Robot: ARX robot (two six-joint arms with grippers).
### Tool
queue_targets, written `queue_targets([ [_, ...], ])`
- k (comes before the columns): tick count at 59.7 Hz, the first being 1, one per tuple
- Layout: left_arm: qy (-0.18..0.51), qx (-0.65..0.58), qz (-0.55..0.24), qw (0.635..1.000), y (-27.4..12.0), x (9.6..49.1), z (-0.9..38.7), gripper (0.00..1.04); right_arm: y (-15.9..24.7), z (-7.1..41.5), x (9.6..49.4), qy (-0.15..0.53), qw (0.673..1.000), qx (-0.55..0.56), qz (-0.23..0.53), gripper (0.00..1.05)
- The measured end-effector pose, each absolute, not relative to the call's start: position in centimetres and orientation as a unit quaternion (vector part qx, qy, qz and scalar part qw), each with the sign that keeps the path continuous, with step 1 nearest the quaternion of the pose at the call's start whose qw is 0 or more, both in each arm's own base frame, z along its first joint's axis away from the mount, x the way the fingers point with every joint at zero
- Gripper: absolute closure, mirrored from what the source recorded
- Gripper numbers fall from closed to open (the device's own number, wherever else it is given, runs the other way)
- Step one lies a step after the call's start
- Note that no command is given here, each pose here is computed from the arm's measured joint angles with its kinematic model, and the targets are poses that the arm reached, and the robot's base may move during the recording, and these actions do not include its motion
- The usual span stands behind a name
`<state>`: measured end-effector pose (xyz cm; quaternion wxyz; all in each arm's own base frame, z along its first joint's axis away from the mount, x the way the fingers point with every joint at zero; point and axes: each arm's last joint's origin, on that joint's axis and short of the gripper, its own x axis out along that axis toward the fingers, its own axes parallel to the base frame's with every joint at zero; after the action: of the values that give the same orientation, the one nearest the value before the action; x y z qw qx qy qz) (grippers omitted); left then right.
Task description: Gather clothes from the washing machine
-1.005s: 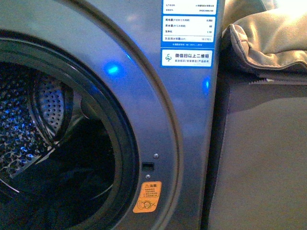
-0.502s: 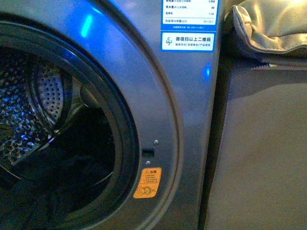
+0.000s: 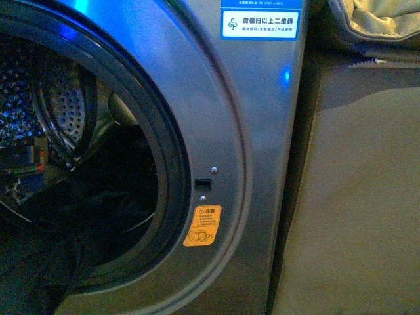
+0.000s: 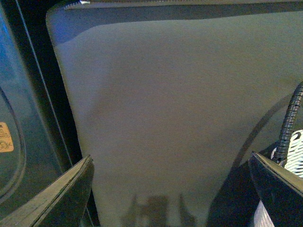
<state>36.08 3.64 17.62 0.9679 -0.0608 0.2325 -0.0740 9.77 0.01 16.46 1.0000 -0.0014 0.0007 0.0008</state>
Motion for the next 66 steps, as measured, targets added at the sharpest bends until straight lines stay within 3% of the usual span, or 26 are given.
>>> queue_targets([
  [27, 0.273, -0.007, -0.056, 0.960, 2.1, 42.7, 13.3, 0.07, 0.0, 16.5, 9.8, 0.001, 1.000, -0.001, 0.001, 0.07],
  [66, 0.328, 0.026, -0.047, 0.943, -0.2, 45.3, 9.0, 0.07, 0.0, 16.5, 9.8, 0.001, 1.000, -0.001, 0.001, 0.07],
])
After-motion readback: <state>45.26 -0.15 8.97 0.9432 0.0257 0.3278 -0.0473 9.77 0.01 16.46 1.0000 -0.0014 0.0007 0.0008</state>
